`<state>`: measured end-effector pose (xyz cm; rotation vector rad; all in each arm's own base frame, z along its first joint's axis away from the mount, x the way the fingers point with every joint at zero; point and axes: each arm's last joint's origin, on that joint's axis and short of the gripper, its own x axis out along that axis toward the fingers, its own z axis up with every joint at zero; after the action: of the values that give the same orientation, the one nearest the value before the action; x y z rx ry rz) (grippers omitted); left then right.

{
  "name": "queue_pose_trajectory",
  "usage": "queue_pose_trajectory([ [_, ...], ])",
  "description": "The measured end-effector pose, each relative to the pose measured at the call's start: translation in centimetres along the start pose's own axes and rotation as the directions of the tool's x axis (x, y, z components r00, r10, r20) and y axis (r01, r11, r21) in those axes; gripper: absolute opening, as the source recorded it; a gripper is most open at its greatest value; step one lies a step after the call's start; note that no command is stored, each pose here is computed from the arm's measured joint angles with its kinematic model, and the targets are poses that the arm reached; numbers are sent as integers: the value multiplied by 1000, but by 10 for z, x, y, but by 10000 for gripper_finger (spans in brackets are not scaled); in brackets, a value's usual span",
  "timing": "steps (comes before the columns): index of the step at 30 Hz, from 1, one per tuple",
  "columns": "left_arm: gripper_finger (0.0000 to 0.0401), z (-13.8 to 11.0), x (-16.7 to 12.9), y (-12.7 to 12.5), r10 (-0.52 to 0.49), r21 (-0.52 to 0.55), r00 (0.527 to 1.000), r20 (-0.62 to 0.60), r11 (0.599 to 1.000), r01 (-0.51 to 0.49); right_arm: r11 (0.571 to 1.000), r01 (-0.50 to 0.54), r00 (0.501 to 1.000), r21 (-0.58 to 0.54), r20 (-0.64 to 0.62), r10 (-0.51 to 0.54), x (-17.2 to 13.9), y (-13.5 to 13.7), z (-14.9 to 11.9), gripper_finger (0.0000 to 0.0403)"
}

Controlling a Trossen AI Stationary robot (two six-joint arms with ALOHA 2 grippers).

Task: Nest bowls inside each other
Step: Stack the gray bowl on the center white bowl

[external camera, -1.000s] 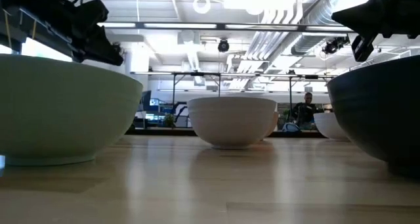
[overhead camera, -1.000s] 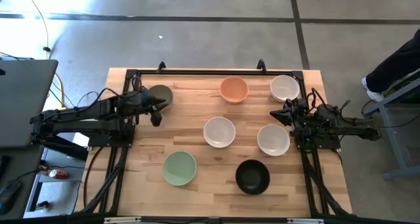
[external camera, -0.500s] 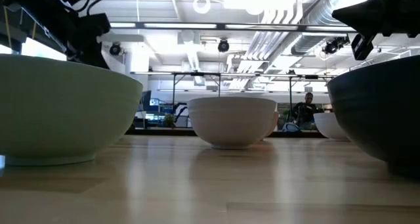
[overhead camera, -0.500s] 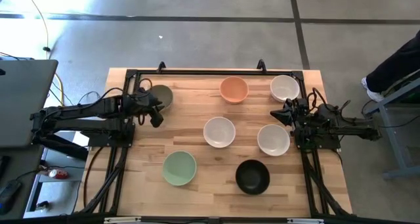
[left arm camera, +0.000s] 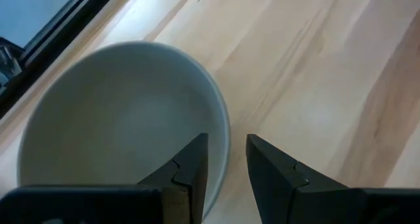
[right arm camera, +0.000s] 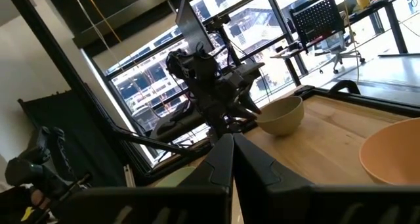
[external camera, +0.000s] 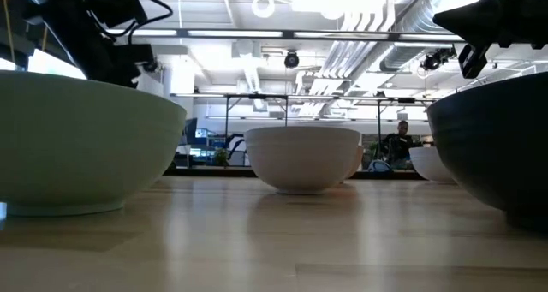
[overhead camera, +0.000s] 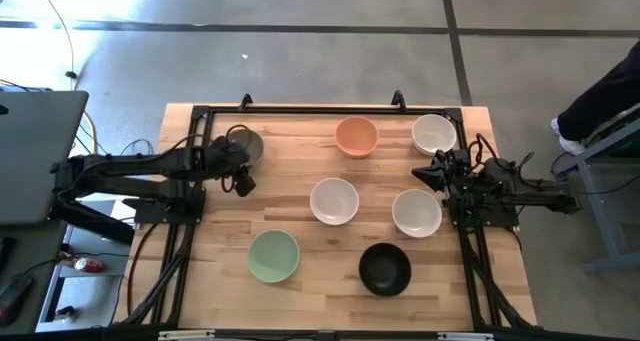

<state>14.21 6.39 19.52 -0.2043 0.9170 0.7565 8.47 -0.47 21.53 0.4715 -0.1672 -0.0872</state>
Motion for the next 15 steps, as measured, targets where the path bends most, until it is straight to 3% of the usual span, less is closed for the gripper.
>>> queue_pose_trajectory([
  [15,95,4,9,10,2,-31,1000,-23,1000,-3,1000,-5,1000,-20,-4,5,0,0,0,0],
])
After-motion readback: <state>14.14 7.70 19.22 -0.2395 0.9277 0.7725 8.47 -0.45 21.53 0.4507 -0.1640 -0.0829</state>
